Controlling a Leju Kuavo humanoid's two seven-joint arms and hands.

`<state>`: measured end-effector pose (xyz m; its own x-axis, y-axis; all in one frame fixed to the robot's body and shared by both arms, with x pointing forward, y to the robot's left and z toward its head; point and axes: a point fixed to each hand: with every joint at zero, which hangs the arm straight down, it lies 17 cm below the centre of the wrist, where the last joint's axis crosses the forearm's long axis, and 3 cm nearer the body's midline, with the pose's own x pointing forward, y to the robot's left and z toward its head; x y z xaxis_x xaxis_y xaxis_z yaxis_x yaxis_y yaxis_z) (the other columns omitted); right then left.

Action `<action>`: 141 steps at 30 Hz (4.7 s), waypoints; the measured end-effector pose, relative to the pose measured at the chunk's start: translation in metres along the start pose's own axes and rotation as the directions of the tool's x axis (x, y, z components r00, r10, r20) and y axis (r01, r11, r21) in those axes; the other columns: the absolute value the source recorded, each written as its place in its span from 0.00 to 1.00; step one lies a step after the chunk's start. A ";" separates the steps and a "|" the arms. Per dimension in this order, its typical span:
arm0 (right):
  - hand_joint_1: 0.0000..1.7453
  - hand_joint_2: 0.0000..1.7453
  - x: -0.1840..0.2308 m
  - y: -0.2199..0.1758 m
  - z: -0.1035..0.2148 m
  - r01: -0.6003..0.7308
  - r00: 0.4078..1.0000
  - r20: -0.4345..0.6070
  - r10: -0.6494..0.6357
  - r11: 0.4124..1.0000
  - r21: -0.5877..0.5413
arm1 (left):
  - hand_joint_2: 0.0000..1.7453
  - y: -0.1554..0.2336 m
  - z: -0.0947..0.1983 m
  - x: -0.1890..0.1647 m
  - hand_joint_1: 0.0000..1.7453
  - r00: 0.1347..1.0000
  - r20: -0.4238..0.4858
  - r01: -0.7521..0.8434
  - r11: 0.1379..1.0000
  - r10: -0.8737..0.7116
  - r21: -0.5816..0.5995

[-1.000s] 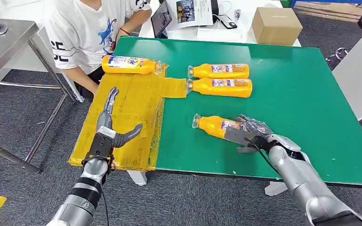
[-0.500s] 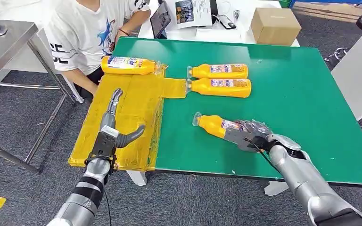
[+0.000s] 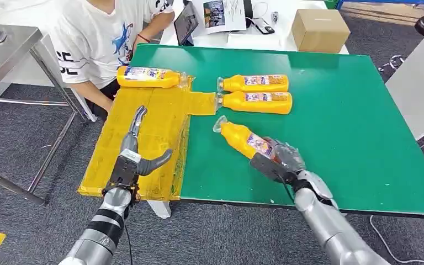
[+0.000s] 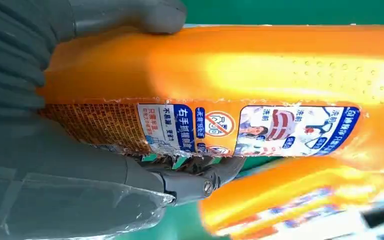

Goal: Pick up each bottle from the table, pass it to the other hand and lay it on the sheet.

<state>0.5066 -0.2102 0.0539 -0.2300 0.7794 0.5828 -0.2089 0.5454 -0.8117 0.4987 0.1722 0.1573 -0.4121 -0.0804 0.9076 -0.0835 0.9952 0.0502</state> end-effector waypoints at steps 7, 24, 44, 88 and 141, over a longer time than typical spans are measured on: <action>1.00 1.00 0.016 -0.006 0.003 0.061 0.998 0.024 -0.060 0.997 -0.057 | 1.00 0.001 0.002 -0.001 0.00 1.000 -0.005 -0.003 1.000 0.003 0.005; 1.00 1.00 0.132 -0.194 0.100 0.343 0.906 0.422 0.041 0.513 -0.786 | 1.00 -0.077 0.018 0.018 0.00 0.852 -0.208 -0.515 0.841 0.481 -0.163; 1.00 1.00 0.140 -0.136 0.102 0.363 0.908 0.418 -0.044 0.582 -0.728 | 1.00 -0.127 0.037 0.045 0.00 0.785 -0.278 -0.618 0.727 0.553 -0.300; 1.00 1.00 0.237 0.108 0.070 0.404 0.837 0.469 -0.283 0.897 -0.179 | 1.00 -0.139 0.061 0.029 0.00 0.640 -0.430 -0.766 0.576 0.637 -0.286; 0.00 0.00 0.249 0.083 0.056 0.528 0.783 0.477 -0.398 0.832 -0.172 | 1.00 -0.108 0.038 0.035 1.00 0.758 -0.284 -0.649 0.721 0.587 -0.242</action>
<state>0.3790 0.0116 0.1335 -0.5508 0.2463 0.7975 -0.1312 0.9180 -0.3741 0.4591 0.0594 0.1679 -0.1041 0.5391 0.8358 0.4269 0.7832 -0.4520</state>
